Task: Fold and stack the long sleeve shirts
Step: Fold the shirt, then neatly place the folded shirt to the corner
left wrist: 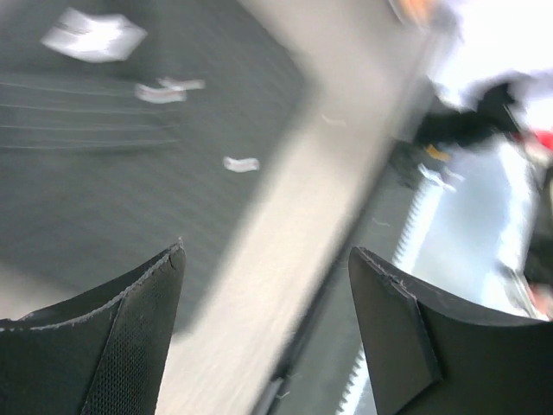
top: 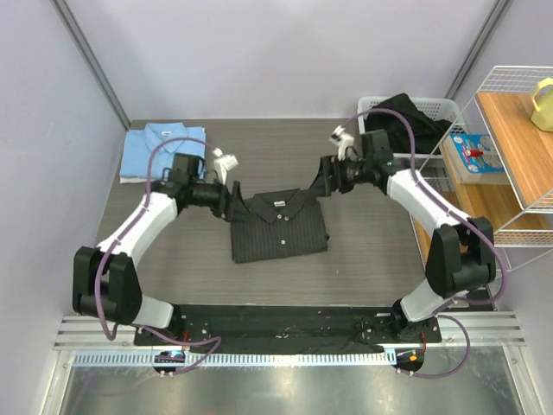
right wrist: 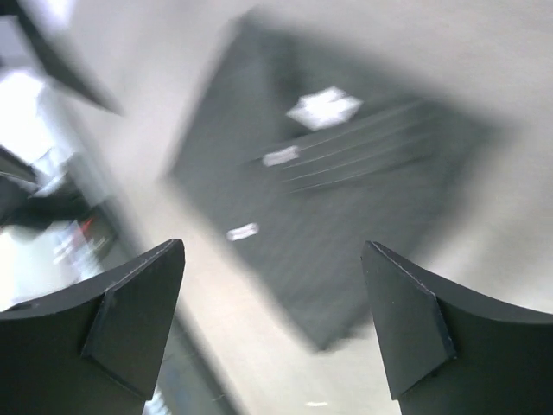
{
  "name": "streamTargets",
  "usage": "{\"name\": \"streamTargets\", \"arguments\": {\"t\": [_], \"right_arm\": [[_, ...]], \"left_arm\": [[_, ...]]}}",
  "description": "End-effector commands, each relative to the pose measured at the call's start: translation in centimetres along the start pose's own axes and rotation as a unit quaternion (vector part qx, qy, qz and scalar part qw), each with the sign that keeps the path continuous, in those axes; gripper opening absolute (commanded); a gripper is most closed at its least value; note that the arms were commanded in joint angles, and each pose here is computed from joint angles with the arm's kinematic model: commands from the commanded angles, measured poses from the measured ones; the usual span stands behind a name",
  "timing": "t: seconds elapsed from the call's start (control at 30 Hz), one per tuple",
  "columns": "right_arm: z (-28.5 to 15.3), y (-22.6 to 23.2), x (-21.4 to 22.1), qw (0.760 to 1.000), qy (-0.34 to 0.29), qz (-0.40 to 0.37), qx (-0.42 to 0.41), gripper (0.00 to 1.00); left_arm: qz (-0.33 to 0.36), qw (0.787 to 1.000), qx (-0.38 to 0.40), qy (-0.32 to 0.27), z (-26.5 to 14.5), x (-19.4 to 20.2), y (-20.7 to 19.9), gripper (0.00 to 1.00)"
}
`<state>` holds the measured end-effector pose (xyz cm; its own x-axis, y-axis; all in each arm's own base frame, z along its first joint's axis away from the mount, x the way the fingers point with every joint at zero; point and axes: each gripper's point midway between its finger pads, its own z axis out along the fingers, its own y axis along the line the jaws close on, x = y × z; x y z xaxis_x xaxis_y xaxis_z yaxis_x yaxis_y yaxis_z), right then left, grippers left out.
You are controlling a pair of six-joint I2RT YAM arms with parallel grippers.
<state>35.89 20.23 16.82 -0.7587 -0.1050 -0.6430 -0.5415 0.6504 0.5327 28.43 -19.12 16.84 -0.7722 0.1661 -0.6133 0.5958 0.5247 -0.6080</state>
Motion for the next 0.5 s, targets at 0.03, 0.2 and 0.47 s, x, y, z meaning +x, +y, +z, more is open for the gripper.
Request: {"name": "streamTargets", "arguments": {"t": [0.03, 0.2, 0.47], "right_arm": [[3.5, 6.5, 9.1, 0.981, 0.113, 0.065, -0.141, 0.89], [6.5, 2.6, 15.0, 0.967, 0.195, 0.116, -0.119, 0.83], [8.0, -7.7, 15.2, 0.964, 0.19, 0.185, -0.026, 0.71]], "left_arm": [[-0.084, 0.987, 0.123, 0.06, 4.2, 5.6, -3.6, 0.77], [-0.136, 0.978, 0.105, 0.115, 6.3, 8.1, -0.2, 0.76], [-0.254, 0.955, 0.041, 0.146, 7.2, 9.7, 8.6, 0.71]]}}
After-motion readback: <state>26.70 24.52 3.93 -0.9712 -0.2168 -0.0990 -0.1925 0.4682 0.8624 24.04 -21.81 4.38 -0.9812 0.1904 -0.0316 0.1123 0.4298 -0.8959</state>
